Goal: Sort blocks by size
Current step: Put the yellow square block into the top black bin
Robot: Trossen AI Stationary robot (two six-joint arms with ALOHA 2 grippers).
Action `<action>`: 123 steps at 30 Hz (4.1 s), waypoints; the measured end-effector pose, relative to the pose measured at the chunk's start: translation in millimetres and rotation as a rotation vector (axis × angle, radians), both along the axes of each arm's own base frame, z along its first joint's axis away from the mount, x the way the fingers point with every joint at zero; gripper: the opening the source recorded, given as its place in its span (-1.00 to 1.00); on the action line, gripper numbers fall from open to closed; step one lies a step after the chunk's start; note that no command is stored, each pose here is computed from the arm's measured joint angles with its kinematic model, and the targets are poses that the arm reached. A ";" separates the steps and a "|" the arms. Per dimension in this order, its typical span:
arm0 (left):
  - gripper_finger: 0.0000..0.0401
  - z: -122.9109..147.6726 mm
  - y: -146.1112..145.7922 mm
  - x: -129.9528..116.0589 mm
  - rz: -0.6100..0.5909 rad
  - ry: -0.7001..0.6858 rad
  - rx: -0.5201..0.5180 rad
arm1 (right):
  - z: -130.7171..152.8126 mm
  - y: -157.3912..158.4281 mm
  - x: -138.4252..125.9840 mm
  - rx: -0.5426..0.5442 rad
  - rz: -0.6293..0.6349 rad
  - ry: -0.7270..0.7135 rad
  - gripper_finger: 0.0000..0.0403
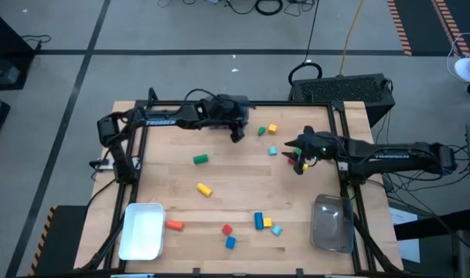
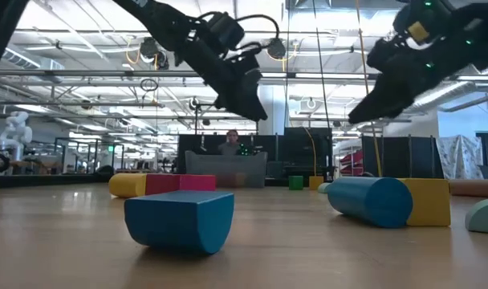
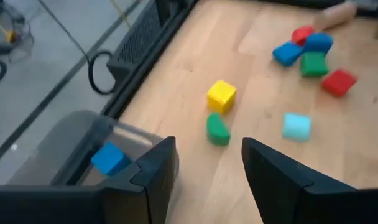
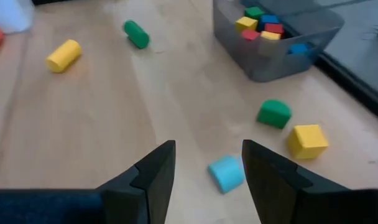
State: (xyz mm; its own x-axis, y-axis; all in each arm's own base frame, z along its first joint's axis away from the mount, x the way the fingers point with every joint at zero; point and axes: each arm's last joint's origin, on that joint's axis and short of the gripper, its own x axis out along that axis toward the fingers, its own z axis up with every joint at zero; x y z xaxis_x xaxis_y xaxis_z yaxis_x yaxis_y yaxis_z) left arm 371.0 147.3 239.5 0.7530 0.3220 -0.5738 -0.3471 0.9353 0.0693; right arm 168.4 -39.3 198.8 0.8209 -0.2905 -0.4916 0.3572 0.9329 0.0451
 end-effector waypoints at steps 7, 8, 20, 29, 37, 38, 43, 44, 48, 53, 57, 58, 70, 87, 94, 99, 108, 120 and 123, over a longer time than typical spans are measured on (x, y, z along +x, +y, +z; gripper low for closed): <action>-0.07 11.7 -23.8 -25.3 -0.045 -0.083 0.044 | 4.3 -16.9 19.9 -0.005 -0.037 0.125 -0.13; -0.07 12.4 -27.7 -29.0 -0.051 -0.092 0.048 | 3.2 -19.1 23.3 -0.006 -0.039 0.141 -0.13; -0.07 0.8 -57.5 -78.7 -0.090 -0.287 0.119 | -4.1 -49.1 71.1 -0.026 -0.035 0.311 -0.13; -0.07 -5.9 -62.2 -91.1 -0.143 -0.278 0.125 | -16.8 -99.8 82.2 -0.101 -0.067 0.410 -0.13; -0.07 -12.5 -57.9 -94.9 -0.106 -0.197 0.132 | -47.4 -121.2 78.3 -0.084 -0.012 0.523 0.06; -0.07 -12.9 -56.6 -95.5 -0.086 -0.188 0.140 | -49.0 -123.1 78.7 -0.091 -0.012 0.521 0.10; -0.07 -15.6 -52.9 -98.1 0.003 -0.136 0.180 | -58.8 -135.1 79.6 -0.112 -0.028 0.516 0.29; -0.07 -16.0 -52.8 -98.4 0.010 -0.130 0.181 | -62.0 -137.3 78.4 -0.103 -0.034 0.527 0.31; -0.07 -16.8 -52.8 -98.8 0.019 -0.122 0.178 | -74.1 -145.1 75.9 -0.074 -0.053 0.549 0.34; -0.07 -16.6 -53.6 -98.5 0.020 -0.125 0.177 | -78.7 -149.7 75.6 -0.031 -0.054 0.515 0.20; -0.07 -18.2 -54.6 -96.8 0.011 -0.124 0.175 | -75.7 -148.7 76.2 -0.012 -0.052 0.481 -0.08; -0.07 -19.6 -54.7 -95.9 -0.001 -0.123 0.168 | -74.2 -148.1 76.6 -0.010 -0.057 0.474 -0.17; -0.07 -55.8 -58.4 -73.7 -0.157 -0.011 0.276 | -46.3 -117.5 95.5 0.172 0.166 0.209 -0.44; -0.07 -55.8 -109.0 -50.5 -0.516 -0.045 0.612 | -16.0 -59.7 134.9 0.250 0.595 -0.129 -0.43; -0.07 -47.2 -121.6 -46.2 -0.558 -0.148 0.656 | -13.2 -53.6 138.4 0.246 0.612 -0.153 -0.43; -0.07 -47.8 -129.2 -45.8 -0.664 -0.145 0.729 | -11.3 -53.9 139.2 0.252 0.605 -0.171 -0.43; -0.07 -45.0 -130.8 -39.4 -0.669 -0.156 0.730 | -11.1 -51.8 140.0 0.260 0.606 -0.172 -0.43; -0.07 -55.3 -136.5 -17.6 -0.715 -0.091 0.786 | -12.0 -41.8 142.4 0.277 0.632 -0.161 -0.42; -0.12 -55.7 -138.2 -17.8 -0.684 -0.062 0.811 | -11.6 -42.2 142.5 0.291 0.619 -0.163 -0.39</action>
